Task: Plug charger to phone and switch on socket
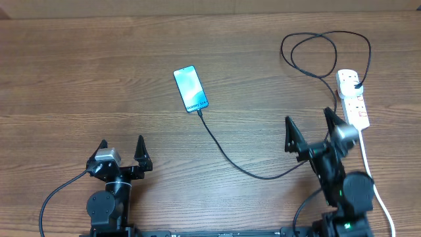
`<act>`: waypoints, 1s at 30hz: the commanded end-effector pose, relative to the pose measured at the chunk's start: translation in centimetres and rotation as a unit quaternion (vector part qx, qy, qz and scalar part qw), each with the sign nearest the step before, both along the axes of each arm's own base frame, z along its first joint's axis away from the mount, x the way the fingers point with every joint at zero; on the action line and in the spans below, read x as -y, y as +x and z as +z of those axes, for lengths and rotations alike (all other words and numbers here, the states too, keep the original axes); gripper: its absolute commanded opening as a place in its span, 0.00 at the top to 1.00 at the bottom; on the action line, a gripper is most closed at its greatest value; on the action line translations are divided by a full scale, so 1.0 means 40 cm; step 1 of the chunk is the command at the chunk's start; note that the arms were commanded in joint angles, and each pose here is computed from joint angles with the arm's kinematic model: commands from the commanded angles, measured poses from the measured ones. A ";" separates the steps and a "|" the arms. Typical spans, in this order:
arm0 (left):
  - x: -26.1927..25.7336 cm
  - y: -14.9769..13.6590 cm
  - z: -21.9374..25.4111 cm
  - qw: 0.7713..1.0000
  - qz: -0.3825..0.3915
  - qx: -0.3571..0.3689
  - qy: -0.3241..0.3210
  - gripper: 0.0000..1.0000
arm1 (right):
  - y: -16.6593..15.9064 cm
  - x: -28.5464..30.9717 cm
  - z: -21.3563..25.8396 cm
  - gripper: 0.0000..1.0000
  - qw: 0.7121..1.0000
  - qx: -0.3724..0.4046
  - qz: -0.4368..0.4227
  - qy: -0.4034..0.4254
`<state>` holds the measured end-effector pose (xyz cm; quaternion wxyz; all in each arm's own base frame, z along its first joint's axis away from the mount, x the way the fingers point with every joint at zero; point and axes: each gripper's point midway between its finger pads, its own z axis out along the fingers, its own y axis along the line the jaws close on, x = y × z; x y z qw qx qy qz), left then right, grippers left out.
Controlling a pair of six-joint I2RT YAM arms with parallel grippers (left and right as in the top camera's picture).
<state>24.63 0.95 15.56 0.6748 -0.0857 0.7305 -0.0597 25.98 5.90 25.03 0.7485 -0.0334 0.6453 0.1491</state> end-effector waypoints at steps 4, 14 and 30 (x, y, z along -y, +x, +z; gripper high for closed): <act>-0.005 -0.001 0.001 1.000 0.005 0.002 0.010 0.00 | -0.056 0.031 0.012 0.00 0.996 0.067 -0.008 0.054; -0.005 -0.001 0.001 1.000 0.005 0.002 0.010 0.00 | -0.046 0.038 -0.134 0.00 0.998 -0.049 -0.018 0.039; -0.005 -0.001 0.001 1.000 0.005 0.002 0.010 0.00 | -0.043 0.037 -0.200 0.00 0.994 -0.104 -0.020 0.036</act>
